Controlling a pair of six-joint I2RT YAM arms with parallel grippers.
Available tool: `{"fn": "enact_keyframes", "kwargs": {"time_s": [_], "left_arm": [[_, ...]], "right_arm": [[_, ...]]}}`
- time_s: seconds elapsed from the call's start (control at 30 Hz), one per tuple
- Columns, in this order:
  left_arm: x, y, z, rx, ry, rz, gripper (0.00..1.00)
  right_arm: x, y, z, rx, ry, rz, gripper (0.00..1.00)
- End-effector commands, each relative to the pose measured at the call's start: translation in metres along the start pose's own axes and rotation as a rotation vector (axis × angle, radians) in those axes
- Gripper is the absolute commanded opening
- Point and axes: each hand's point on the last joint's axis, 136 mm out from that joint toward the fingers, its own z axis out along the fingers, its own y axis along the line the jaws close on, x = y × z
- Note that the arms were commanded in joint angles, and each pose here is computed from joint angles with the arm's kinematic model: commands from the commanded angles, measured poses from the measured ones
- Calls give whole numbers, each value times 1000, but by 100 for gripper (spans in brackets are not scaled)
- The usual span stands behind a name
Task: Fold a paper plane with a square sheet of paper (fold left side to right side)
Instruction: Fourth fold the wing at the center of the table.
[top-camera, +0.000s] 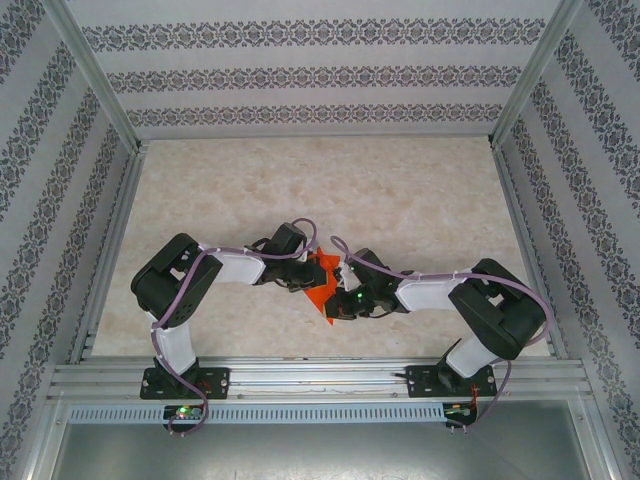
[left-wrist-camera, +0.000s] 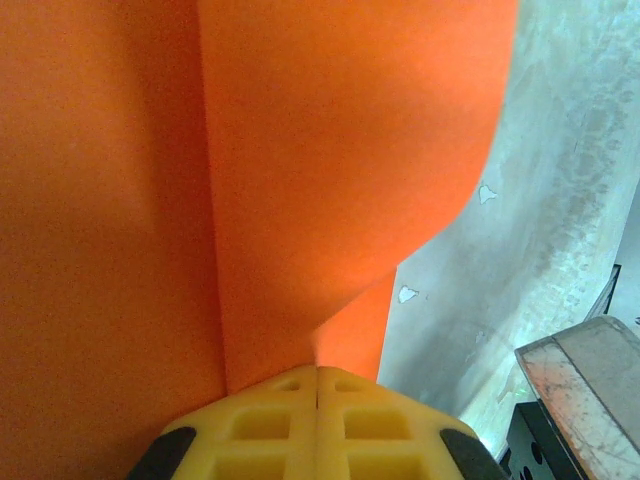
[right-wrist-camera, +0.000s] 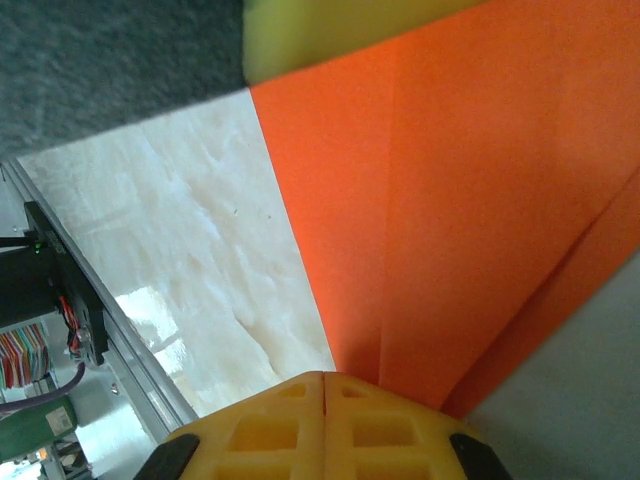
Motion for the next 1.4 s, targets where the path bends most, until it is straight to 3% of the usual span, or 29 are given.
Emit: {"fn": "enact_keyframes", "kwargs": {"time_s": [0.0, 0.7, 1.37], "left_arm": [[23, 42, 7, -144, 58, -79, 0], [22, 42, 8, -149, 58, -81, 0], [22, 46, 7, -153, 50, -93, 0]], "right_arm": [[12, -9, 2, 29, 25, 24, 1], [24, -20, 5, 79, 64, 37, 0], [60, -26, -1, 97, 145, 62, 0]]}}
